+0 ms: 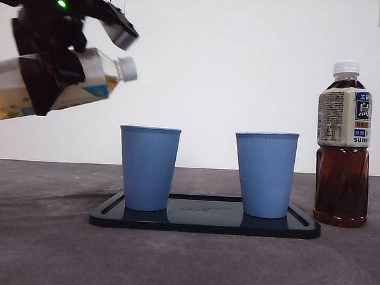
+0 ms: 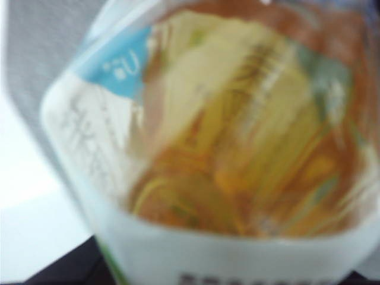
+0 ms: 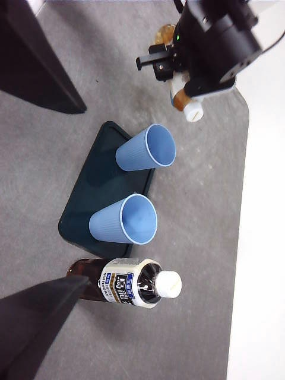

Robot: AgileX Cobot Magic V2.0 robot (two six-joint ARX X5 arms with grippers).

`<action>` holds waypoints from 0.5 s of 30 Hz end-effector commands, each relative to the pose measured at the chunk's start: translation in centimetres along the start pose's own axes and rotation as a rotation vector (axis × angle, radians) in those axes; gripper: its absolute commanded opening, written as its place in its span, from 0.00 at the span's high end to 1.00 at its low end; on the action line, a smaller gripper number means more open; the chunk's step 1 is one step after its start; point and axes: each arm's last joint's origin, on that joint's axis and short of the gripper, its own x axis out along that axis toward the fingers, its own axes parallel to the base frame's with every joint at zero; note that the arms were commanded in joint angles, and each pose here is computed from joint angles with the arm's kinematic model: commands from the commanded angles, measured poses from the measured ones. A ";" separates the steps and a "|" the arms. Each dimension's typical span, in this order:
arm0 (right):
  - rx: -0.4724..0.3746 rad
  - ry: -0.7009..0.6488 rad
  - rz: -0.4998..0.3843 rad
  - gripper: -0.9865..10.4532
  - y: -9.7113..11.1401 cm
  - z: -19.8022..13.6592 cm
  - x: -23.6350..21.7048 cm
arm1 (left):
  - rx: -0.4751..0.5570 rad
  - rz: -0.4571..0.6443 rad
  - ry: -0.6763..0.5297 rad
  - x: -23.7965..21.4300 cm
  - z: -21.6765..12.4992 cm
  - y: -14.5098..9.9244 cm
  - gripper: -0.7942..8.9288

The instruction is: Pour the drink into the cup

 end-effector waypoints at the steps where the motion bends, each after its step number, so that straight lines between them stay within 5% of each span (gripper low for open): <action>1: -0.015 -0.018 0.011 0.53 0.1 0.3 -0.3 | 0.042 0.078 -0.013 -0.9 1.2 0.0 0.76; 15: -0.015 -0.018 0.011 0.53 0.1 0.3 -0.3 | 0.144 0.219 0.007 -1.7 2.2 -1.4 0.76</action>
